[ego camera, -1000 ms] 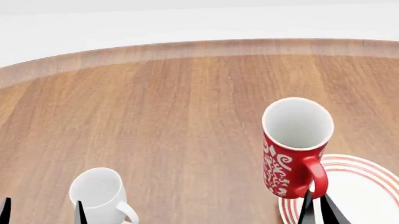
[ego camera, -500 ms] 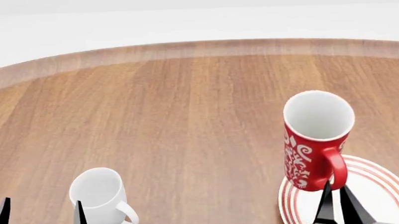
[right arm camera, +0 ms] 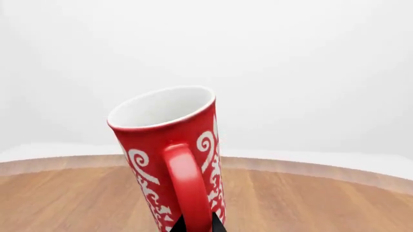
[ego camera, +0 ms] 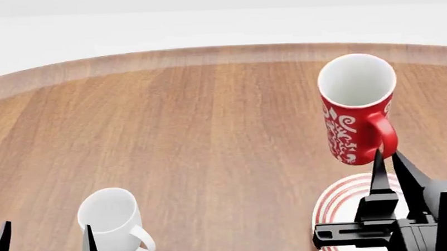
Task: Pick up the red mug and put it on the plate
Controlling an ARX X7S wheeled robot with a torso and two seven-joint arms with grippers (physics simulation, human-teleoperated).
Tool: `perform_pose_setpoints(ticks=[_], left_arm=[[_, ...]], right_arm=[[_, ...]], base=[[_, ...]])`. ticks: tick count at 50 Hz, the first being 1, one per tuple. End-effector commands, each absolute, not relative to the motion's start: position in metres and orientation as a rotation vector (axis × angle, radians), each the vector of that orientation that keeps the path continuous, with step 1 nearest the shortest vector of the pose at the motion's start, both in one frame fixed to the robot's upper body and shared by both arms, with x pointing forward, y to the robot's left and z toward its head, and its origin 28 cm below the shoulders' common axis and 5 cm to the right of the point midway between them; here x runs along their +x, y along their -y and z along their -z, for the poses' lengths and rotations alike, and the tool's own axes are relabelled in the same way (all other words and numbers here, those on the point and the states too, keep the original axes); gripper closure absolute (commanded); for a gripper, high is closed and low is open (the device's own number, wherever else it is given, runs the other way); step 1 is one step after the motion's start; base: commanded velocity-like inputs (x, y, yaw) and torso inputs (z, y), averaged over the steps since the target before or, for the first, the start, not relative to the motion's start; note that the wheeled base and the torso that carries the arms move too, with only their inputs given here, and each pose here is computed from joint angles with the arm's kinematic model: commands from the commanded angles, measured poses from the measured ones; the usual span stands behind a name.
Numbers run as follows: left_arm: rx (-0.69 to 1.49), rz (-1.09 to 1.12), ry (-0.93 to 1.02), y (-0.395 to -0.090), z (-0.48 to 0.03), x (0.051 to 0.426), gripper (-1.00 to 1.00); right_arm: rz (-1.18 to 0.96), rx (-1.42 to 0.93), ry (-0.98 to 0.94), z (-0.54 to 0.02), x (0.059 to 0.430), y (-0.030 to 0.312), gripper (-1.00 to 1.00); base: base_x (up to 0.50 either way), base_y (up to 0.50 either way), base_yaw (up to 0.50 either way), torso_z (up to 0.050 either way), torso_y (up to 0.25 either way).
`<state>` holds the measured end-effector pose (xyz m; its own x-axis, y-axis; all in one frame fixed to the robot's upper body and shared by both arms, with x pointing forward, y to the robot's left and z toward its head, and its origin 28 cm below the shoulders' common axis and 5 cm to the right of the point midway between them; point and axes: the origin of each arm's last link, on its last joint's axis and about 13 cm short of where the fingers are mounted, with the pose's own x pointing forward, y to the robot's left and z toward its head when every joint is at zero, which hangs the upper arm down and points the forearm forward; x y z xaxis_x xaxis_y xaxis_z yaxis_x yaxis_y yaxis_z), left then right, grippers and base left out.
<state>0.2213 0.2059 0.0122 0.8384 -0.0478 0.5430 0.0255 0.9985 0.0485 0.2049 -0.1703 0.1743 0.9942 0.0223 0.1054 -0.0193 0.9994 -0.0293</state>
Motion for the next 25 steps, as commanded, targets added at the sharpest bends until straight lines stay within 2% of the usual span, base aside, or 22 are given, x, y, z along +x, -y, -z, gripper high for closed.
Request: perform_pose_setpoints(ticks=[1,9,25], left_arm=[[0.043,0.039,0.58,-0.206,-0.012,0.221,-1.0],[0.047,0.036,0.586,-0.206,-0.012,0.221,-1.0],[0.046,0.032,0.586,-0.206,-0.012,0.221,-1.0]], right_arm=[[-0.082,-0.024,0.097,-0.193,0.222,0.193,1.0],[-0.125,0.03,0.061,-0.2,0.237,0.209,1.0],[-0.192,-0.019,0.051,-0.217,0.267,0.244,1.0]], base=[[0.0,0.0,0.0,0.0,0.01],[0.0,0.0,0.0,0.0,0.0],[0.0,0.0,0.0,0.0,0.0]])
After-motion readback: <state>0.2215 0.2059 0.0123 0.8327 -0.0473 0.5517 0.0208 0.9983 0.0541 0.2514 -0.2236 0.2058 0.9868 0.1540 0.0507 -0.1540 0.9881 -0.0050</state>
